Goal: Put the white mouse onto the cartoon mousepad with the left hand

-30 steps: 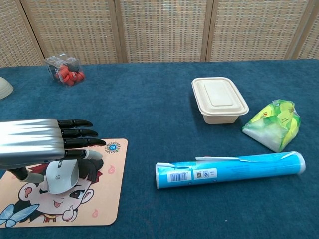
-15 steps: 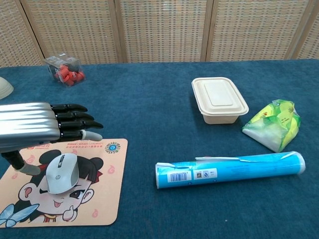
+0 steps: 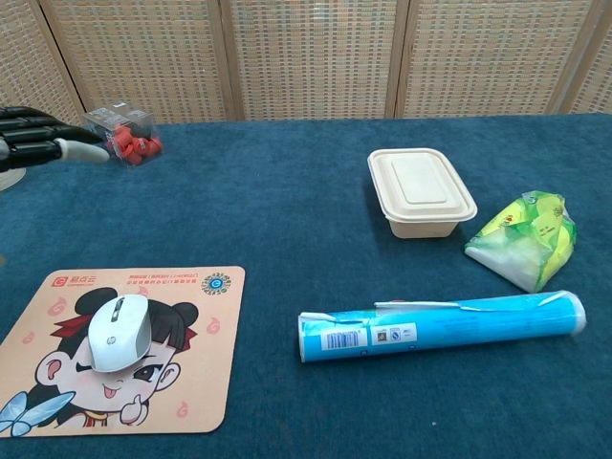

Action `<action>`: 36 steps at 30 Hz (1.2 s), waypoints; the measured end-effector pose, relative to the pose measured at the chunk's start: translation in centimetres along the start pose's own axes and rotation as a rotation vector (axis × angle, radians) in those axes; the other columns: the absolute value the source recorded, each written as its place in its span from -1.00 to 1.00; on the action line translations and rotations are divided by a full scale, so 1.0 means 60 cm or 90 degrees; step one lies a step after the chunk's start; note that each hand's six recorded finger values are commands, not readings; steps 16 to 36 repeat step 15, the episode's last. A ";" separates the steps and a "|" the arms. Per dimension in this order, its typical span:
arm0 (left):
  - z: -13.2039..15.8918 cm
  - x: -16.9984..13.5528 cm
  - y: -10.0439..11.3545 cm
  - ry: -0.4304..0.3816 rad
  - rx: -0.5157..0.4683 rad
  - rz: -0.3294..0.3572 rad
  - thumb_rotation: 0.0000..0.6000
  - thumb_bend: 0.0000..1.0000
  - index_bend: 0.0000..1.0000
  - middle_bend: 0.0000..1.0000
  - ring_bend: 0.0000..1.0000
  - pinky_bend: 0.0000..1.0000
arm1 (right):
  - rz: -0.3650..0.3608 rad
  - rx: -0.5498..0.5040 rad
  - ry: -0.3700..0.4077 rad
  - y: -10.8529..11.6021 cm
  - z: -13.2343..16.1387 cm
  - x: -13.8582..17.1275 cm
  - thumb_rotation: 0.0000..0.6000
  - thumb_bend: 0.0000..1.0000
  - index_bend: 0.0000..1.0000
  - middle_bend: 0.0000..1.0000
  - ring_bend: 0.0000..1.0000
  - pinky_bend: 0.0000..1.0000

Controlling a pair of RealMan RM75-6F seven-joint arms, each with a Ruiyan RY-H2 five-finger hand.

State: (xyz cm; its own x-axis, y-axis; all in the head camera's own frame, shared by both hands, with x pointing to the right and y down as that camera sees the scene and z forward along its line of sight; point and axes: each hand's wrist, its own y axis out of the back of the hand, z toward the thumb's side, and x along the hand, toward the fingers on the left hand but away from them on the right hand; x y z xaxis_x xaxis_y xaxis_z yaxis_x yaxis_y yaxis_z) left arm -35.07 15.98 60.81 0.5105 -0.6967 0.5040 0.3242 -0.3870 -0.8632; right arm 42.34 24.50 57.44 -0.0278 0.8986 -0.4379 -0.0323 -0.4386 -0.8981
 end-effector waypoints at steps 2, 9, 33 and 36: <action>-0.008 -0.021 -0.003 0.047 -0.020 0.012 1.00 -0.77 -1.00 -1.00 -1.00 -1.00 | 0.000 0.002 0.001 0.000 0.001 0.001 1.00 -0.79 -0.94 -1.00 -1.00 -1.00; -0.004 -0.082 -0.035 0.162 -0.130 0.014 1.00 -0.77 -1.00 -1.00 -1.00 -1.00 | 0.001 0.005 0.004 -0.001 0.004 0.001 1.00 -0.79 -0.94 -1.00 -1.00 -1.00; 0.003 -0.109 -0.046 0.204 -0.139 0.017 1.00 -0.76 -1.00 -1.00 -1.00 -1.00 | -0.004 0.003 0.006 0.001 0.004 0.002 1.00 -0.79 -0.94 -1.00 -1.00 -1.00; 0.003 -0.109 -0.046 0.204 -0.139 0.017 1.00 -0.76 -1.00 -1.00 -1.00 -1.00 | -0.004 0.003 0.006 0.001 0.004 0.002 1.00 -0.79 -0.94 -1.00 -1.00 -1.00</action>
